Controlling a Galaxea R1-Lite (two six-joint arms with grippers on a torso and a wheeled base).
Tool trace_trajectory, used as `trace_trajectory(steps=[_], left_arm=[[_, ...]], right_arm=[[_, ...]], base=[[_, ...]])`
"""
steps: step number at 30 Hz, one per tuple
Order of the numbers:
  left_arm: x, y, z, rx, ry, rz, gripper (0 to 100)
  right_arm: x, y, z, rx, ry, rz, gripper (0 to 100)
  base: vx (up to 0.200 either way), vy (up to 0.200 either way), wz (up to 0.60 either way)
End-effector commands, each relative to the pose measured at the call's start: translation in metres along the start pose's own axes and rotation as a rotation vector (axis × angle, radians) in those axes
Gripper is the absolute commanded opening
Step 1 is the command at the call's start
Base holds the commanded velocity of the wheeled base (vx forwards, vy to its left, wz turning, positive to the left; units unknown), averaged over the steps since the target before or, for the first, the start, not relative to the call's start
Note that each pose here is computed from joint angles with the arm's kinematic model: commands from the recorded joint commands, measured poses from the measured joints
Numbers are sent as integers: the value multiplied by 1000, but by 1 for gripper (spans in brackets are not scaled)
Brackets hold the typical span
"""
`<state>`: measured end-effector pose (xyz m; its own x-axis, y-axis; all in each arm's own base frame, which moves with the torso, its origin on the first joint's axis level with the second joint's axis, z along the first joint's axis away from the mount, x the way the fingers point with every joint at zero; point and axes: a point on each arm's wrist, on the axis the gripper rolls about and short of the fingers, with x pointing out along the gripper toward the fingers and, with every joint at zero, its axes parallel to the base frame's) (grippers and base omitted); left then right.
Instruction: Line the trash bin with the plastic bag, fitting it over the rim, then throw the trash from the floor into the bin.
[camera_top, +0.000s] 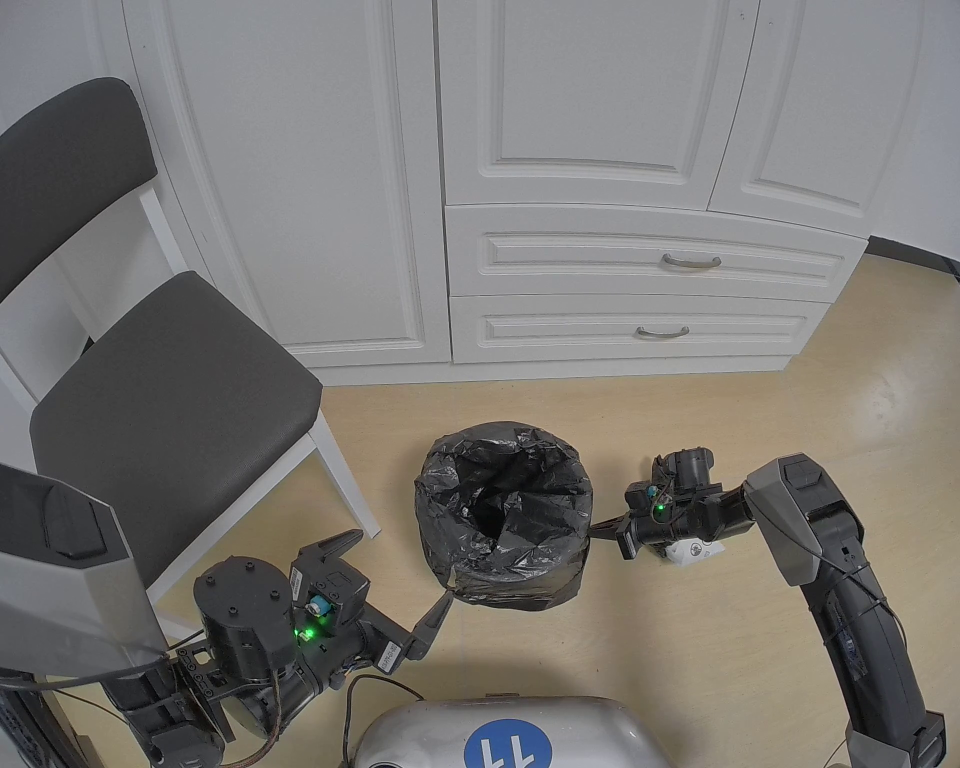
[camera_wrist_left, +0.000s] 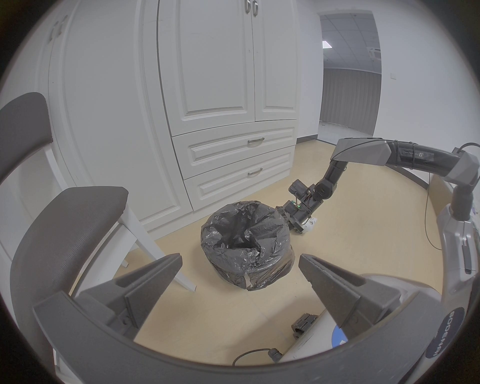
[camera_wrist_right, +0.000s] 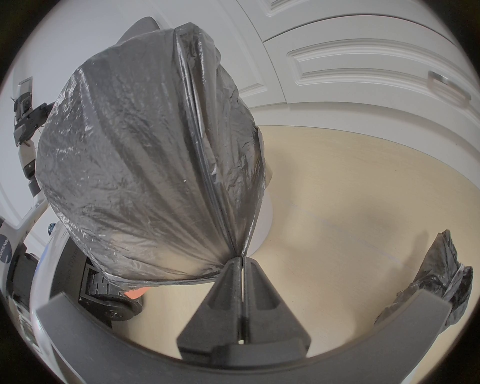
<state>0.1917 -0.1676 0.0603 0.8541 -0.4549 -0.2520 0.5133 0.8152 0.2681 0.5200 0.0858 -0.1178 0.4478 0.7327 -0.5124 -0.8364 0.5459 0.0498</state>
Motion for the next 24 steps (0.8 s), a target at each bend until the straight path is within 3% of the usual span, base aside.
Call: trace_trajectory(steps=[1, 2, 6, 10, 16, 19, 24], left_arm=[[0, 0, 0, -1, -2, 1, 100], [0, 0, 0, -1, -2, 1, 100], [-1, 3, 0, -3, -1, 10, 100], [1, 7, 1, -18, -4, 30, 100], [1, 14, 5, -92, -24, 55, 100], [2, 14, 8, -126, -38, 54, 100], [5, 16, 10, -136, -48, 66, 100]], right_arm=[[2, 1, -1, -14, -4, 4, 0], [1, 0, 1, -26, -11, 2, 100], [-15, -8, 16, -38, -63, 11, 100], [-48, -8, 13, 26, -66, 53, 100], [-103, -9, -1, 136, -49, 10, 100], [-125, 1, -2, 179, -61, -16, 100], [-161, 54, 7, 309, -179, -115, 100]], base=[[0, 0, 0], [0, 0, 0], [0, 0, 0], [0, 0, 0], [0, 0, 0], [0, 0, 0], [0, 0, 0]])
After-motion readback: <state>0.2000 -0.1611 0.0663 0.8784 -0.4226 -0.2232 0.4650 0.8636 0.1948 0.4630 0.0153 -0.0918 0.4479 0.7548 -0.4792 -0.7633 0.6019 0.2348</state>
